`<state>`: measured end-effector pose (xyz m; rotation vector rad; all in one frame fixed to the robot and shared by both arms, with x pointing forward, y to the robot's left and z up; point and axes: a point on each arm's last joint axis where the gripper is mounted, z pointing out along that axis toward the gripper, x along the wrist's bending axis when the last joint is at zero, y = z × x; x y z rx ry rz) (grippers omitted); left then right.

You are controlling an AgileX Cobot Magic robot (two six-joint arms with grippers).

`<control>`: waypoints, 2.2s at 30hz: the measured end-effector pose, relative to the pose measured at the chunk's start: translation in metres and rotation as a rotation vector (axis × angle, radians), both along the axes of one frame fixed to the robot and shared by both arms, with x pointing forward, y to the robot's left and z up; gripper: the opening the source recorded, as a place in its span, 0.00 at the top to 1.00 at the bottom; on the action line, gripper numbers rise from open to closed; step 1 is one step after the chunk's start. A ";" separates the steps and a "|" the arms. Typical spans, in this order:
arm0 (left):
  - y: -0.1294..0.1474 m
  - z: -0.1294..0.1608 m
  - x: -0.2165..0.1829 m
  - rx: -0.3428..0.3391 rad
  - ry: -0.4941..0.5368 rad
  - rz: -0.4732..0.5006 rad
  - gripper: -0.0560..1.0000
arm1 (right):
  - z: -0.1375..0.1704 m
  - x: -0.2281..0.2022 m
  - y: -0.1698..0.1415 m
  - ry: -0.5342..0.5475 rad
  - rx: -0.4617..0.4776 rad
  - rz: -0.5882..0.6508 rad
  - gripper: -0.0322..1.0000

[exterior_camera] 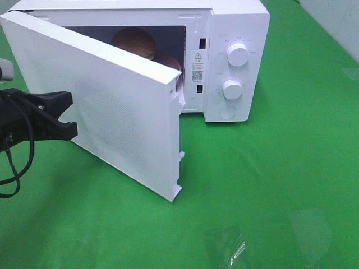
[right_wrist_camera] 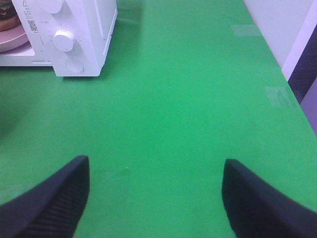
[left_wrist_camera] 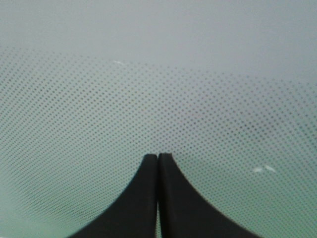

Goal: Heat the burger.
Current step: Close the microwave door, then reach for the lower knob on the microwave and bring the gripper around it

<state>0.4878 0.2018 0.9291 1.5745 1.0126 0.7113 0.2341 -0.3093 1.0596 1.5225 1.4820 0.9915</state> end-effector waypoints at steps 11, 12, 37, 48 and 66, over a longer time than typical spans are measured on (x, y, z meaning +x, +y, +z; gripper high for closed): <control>-0.040 0.004 0.025 -0.007 -0.028 -0.032 0.95 | 0.000 0.000 0.000 0.000 0.000 0.000 0.26; -0.040 0.004 0.025 -0.007 -0.028 -0.032 0.95 | 0.000 0.000 0.000 0.000 0.000 0.000 0.26; -0.122 0.019 0.086 0.036 -0.006 -0.110 0.95 | 0.000 0.000 0.000 0.000 0.001 0.001 0.26; -0.141 0.018 0.103 0.108 0.010 -0.145 0.95 | 0.000 0.000 0.000 0.000 0.001 0.001 0.26; -0.166 0.025 0.048 0.149 0.172 -0.222 0.68 | 0.000 0.000 0.000 0.000 0.001 0.001 0.26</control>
